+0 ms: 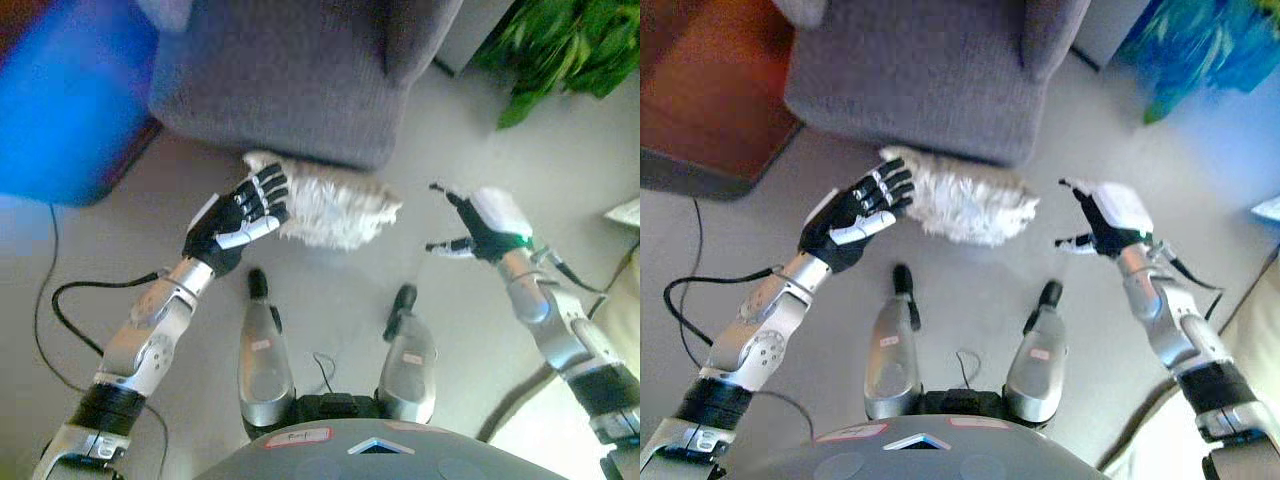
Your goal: Pick up the pillow and put it on the sofa.
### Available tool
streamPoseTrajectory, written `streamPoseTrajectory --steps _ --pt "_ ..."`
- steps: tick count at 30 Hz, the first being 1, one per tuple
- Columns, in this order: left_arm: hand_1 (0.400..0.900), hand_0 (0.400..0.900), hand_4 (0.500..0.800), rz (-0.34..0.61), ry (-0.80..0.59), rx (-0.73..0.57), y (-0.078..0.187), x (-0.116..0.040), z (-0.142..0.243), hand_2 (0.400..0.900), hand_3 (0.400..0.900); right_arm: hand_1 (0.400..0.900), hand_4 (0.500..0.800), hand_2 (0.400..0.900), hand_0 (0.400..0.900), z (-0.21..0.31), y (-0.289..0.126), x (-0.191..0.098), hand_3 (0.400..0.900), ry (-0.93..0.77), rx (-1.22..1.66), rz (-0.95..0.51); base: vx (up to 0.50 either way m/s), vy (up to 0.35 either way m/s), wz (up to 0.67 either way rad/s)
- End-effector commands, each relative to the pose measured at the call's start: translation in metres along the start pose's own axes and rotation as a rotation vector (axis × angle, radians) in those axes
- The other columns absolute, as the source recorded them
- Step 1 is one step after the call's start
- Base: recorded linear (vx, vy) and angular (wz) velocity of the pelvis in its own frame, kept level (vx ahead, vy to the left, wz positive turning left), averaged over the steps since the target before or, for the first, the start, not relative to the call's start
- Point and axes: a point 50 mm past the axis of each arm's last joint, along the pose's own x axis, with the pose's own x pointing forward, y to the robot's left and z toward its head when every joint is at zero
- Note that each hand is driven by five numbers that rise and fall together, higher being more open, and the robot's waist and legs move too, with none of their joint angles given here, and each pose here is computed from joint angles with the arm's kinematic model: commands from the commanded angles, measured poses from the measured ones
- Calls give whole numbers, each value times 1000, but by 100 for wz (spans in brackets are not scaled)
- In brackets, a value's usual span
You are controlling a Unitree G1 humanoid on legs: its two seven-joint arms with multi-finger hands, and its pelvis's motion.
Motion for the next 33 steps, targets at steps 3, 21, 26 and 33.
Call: streamPoseTrajectory --steps 3,21,26,33 --pt "900 900 800 14 -274 47 -7 6 43 900 900 900 800 900 900 15 -49 14 900 -114 -2 -224 -182 28 21" --pt "900 900 800 -61 -332 61 -10 11 52 900 900 900 800 900 900 39 -102 37 900 -184 -36 -492 -42 9 15" --pt "900 900 800 -76 -329 55 -12 10 50 900 900 900 800 900 900 44 -102 40 900 -212 -61 -472 20 -12 10" --pt "900 900 800 -90 -331 56 -15 11 51 900 900 900 800 900 900 43 -105 48 900 -190 -34 -433 16 -8 13"
